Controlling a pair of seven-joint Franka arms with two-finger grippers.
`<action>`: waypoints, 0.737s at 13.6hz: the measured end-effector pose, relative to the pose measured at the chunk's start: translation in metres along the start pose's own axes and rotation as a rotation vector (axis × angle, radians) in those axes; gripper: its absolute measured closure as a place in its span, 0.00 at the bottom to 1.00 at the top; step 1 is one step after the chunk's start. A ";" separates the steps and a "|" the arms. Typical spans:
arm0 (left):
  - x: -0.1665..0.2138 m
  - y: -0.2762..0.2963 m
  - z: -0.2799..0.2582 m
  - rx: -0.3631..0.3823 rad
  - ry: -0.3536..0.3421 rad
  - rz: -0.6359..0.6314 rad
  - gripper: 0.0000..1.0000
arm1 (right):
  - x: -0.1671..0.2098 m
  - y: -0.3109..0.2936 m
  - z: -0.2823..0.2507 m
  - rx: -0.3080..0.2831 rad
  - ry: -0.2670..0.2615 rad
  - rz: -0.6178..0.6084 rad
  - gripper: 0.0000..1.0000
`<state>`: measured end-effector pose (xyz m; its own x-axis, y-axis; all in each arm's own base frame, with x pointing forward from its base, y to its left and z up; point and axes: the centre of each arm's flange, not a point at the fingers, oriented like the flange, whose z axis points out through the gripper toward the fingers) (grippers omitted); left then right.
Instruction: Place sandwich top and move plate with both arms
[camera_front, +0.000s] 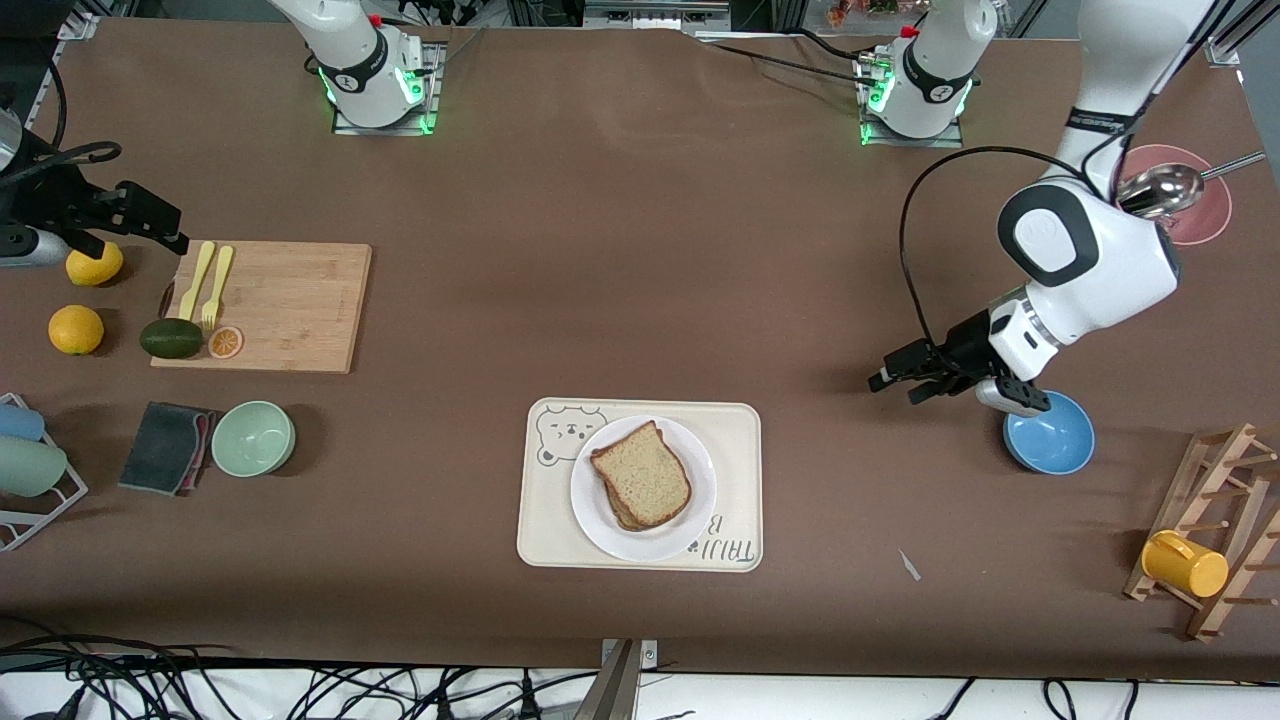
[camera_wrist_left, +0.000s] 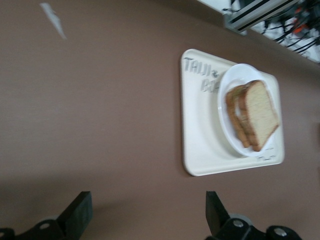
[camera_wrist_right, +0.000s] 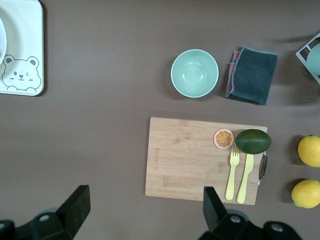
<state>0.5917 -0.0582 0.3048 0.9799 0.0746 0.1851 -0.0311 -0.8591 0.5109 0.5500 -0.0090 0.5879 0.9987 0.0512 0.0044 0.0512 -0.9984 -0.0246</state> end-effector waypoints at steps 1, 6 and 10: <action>0.002 0.000 -0.004 0.059 -0.025 0.018 0.00 | 0.000 0.000 0.000 0.000 0.000 0.000 0.00; 0.027 0.030 -0.045 0.226 -0.187 0.063 0.00 | 0.000 0.000 0.000 0.000 0.000 0.000 0.00; 0.052 0.022 -0.133 0.236 -0.294 -0.019 0.00 | 0.000 -0.002 0.000 0.000 0.001 -0.004 0.00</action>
<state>0.6156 -0.0061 0.4376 0.9957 -0.0270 -0.0887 0.0006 -0.9545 0.2983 0.5501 -0.0070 0.5883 0.9985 0.0548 0.0053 0.0549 -0.9982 -0.0244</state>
